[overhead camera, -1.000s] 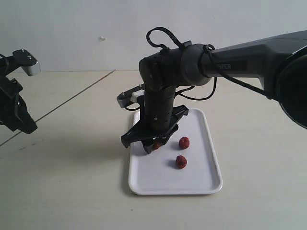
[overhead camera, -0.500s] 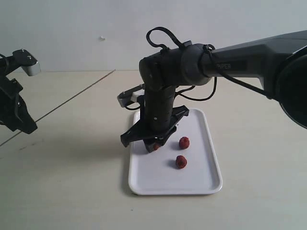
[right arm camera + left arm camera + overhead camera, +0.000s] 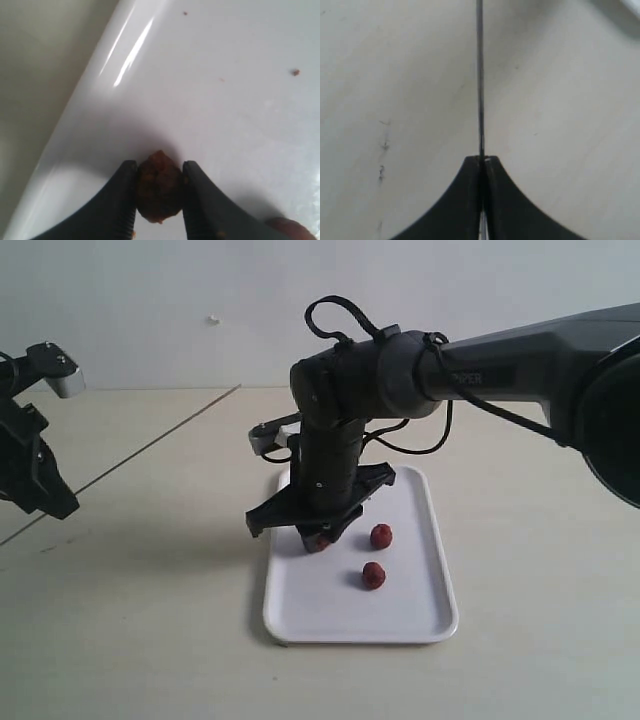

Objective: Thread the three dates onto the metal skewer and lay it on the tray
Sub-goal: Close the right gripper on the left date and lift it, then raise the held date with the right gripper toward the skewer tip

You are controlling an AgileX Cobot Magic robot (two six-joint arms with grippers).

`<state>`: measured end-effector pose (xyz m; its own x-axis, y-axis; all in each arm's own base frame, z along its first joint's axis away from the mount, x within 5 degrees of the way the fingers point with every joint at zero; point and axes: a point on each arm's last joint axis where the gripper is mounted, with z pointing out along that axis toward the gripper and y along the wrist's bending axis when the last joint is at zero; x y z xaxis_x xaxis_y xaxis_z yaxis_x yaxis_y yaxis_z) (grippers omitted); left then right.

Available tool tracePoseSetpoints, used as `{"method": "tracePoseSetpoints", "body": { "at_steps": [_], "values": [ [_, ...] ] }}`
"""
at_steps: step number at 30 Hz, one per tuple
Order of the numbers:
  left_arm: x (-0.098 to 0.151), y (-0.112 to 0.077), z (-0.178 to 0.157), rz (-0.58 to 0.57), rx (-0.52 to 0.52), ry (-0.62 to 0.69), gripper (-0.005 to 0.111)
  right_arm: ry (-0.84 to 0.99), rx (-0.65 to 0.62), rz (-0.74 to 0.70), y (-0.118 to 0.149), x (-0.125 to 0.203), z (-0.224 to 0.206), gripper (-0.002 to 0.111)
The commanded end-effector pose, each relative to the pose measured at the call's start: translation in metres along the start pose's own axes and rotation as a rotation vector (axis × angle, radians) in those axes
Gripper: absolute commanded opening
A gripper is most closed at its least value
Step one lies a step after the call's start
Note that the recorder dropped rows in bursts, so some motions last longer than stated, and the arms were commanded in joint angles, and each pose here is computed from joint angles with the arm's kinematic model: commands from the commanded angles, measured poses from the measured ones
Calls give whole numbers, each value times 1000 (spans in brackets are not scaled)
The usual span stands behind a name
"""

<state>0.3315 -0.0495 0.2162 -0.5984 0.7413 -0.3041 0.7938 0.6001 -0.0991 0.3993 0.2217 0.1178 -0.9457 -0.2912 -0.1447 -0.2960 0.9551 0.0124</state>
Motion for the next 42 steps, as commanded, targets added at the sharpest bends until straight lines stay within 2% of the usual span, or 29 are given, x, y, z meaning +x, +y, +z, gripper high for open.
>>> {"method": "tracePoseSetpoints", "body": {
  "at_steps": [1,7,14,20,25,32,39,42],
  "values": [
    [-1,-1,-3,-10,0,-21,0,-32,-7,63,1,-3,-3,29],
    [-2,-1,-3,-24,-4,-32,0,-65,-13,79,-2,-6,-18,29],
    [-3,-1,-3,-65,1,-43,0,-96,-21,147,-21,-10,-39,29],
    [-6,-1,-3,-102,0,-80,0,-139,-41,217,-40,-16,-50,29],
    [-7,-1,-3,-112,5,-94,0,-209,-71,337,-67,-24,-57,29],
    [-14,-5,2,-154,67,-150,0,-264,-157,460,-100,-30,-59,29],
    [-10,4,35,-200,129,-96,0,-373,-323,546,-126,-40,-67,29],
    [-10,7,50,-155,164,-96,0,-430,-409,577,-135,-45,-72,27]
  ]
}}
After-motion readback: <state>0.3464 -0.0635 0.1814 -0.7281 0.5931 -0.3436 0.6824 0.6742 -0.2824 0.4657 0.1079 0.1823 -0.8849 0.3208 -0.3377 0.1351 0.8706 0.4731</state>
